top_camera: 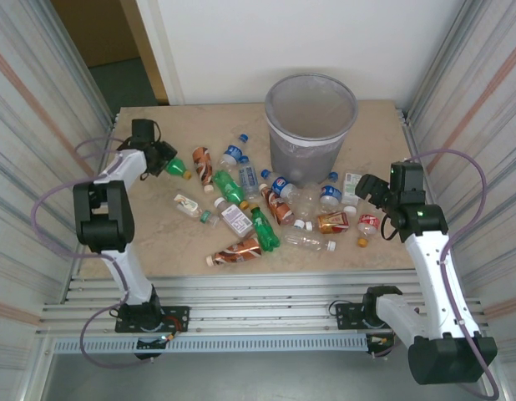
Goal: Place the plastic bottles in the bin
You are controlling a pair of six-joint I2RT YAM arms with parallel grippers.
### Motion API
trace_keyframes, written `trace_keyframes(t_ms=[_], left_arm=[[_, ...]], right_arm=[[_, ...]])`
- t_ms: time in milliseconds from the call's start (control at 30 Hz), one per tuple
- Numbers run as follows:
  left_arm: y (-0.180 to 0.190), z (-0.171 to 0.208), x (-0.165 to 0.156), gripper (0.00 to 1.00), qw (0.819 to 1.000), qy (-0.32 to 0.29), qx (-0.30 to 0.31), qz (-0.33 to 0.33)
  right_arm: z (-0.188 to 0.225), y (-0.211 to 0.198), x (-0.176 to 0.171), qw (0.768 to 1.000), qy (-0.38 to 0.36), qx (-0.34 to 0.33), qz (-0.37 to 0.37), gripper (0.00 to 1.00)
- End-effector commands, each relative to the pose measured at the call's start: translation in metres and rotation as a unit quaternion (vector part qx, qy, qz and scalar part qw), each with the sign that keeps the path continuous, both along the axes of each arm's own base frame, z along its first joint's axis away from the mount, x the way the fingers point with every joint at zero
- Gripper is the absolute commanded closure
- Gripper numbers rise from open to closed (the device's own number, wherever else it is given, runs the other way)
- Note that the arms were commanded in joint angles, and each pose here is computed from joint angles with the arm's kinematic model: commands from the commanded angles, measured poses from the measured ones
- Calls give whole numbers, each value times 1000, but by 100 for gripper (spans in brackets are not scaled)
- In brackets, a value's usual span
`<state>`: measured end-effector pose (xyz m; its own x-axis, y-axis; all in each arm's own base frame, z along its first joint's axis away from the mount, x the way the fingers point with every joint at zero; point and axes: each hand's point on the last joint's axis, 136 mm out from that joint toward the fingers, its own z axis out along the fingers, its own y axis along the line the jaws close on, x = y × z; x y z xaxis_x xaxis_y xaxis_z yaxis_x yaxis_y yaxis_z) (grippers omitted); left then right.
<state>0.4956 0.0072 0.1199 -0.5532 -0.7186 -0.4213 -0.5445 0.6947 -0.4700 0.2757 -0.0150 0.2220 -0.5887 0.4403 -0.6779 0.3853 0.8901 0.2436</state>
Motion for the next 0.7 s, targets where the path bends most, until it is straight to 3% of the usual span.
trace_keyframes(t_ms=[0, 267, 467, 667], left_arm=[[-11, 91, 9, 54, 994, -105, 13, -38], [-93, 208, 7, 55, 959, -248, -20, -134], [-183, 278, 10, 55, 915, -331, -66, -220], [-272, 321, 14, 55, 867, -375, -117, -307]], right_arm=[[-5, -9, -7, 999, 2, 4, -33, 2], [-14, -23, -21, 996, -1, 3, -86, 2], [-6, -30, -32, 994, -25, 0, -107, 2], [-6, -36, -39, 992, -15, -8, -123, 2]])
